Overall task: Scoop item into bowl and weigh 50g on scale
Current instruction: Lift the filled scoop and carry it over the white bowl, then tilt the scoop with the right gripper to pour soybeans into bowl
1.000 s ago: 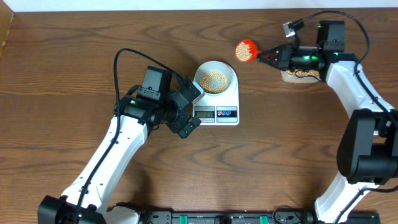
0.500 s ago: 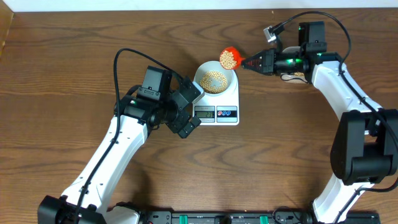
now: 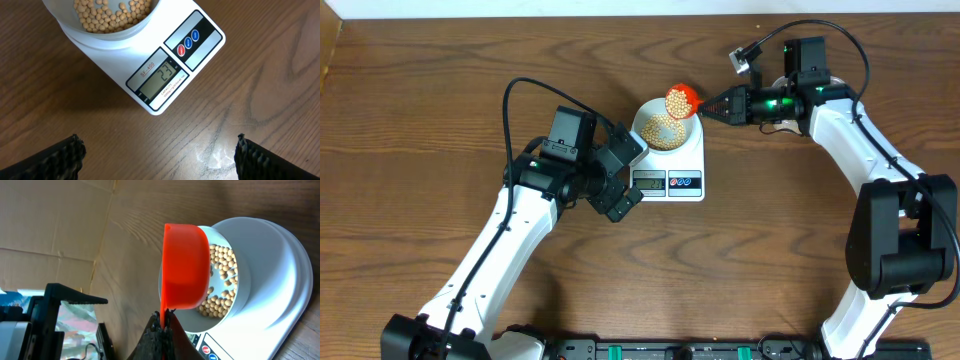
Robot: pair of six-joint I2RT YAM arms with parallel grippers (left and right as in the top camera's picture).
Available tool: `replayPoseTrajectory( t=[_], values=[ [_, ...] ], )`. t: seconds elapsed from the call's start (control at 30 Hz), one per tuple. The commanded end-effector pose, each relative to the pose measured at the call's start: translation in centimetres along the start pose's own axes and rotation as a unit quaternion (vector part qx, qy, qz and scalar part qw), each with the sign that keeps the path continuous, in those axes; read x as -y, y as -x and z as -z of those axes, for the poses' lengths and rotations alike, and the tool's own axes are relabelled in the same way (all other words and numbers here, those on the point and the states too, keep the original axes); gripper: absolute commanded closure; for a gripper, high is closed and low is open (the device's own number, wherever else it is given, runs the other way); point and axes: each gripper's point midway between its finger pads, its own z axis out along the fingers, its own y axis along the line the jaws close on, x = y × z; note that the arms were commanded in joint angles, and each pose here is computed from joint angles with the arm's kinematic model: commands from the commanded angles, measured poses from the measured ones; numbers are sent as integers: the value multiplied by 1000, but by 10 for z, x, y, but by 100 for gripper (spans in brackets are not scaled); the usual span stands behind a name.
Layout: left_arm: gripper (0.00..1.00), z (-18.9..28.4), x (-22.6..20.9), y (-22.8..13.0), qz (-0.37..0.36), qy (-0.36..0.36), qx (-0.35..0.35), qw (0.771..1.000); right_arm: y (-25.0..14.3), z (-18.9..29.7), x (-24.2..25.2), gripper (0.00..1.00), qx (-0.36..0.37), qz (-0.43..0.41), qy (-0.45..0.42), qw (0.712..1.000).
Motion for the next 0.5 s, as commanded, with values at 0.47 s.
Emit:
replayPoseTrajectory(
  t=[0.47],
  values=[
    [2, 8, -2, 10, -14, 8, 14, 1000, -11, -20, -11, 99, -25, 93, -66, 993]
  ],
)
